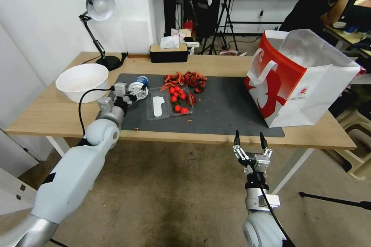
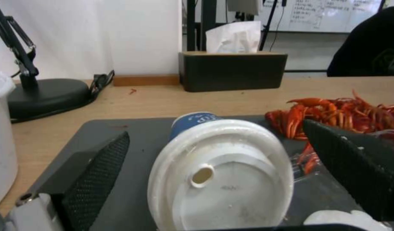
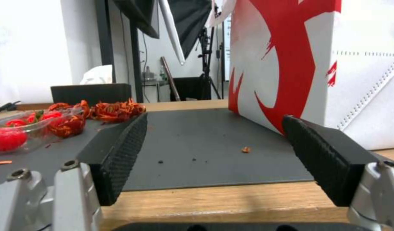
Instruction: Pick up the trash from the table and place it into the takeout bag.
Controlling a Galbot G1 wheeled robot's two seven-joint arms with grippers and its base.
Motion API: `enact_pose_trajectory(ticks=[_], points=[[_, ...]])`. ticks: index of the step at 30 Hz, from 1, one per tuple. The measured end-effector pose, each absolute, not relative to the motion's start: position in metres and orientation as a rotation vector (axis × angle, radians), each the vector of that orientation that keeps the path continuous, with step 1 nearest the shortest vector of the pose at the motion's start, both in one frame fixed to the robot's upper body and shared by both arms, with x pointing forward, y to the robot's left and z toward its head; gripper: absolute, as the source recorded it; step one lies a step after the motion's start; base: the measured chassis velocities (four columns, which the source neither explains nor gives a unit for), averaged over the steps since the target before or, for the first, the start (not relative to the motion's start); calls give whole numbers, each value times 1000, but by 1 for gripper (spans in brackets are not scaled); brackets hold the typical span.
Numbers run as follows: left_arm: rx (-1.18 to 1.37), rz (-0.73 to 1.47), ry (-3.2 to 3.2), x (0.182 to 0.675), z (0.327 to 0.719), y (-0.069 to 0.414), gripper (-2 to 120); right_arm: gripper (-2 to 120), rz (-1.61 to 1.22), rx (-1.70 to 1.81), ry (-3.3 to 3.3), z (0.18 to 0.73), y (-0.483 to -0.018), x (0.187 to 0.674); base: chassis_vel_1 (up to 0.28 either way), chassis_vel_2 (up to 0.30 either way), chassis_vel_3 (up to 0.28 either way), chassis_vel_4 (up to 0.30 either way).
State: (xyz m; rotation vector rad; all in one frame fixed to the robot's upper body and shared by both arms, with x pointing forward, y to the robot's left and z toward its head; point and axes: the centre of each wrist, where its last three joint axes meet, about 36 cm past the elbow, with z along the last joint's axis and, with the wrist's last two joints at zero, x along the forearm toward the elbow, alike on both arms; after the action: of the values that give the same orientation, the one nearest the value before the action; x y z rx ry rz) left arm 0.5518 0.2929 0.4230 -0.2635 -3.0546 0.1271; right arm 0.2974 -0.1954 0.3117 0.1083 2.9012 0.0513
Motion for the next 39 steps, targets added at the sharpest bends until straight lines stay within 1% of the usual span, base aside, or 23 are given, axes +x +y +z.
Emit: enact_pose_trajectory(ticks=[13,14,18,20,21,22,23,25,28,38,39], points=[[-255,118,-3002,560,420,288,100,81,50,110,2899,311,-195,300,0,0,0,0],[-255,117,-3000,561,420,288,97,81,50,110,2899,311,-195,300,0,0,0,0],[-255,116,-2997,561,420,288,95,81,50,110,2899,311,-195,300,0,0,0,0],[-253,113,-2992,562,420,287,80,81,49,110,2899,311,-195,300,0,0,0,0],[-253,113,-2992,562,420,287,80,81,49,110,2899,311,-195,300,0,0,0,0],[-253,112,-2991,562,420,287,73,81,49,110,2899,311,-195,300,0,0,0,0],[-252,111,-2989,562,420,286,70,81,50,110,2899,311,-195,300,0,0,0,0],[-251,110,-2987,563,421,286,69,81,50,110,2899,311,-195,300,0,0,0,0],[-247,106,-2978,563,421,285,60,81,50,110,2900,311,-195,300,0,0,0,0],[-247,91,-2970,561,419,284,60,81,48,112,2902,311,-196,298,0,0,0,0],[-265,63,-2993,560,419,285,60,81,48,112,2902,310,-195,297,0,0,0,0]])
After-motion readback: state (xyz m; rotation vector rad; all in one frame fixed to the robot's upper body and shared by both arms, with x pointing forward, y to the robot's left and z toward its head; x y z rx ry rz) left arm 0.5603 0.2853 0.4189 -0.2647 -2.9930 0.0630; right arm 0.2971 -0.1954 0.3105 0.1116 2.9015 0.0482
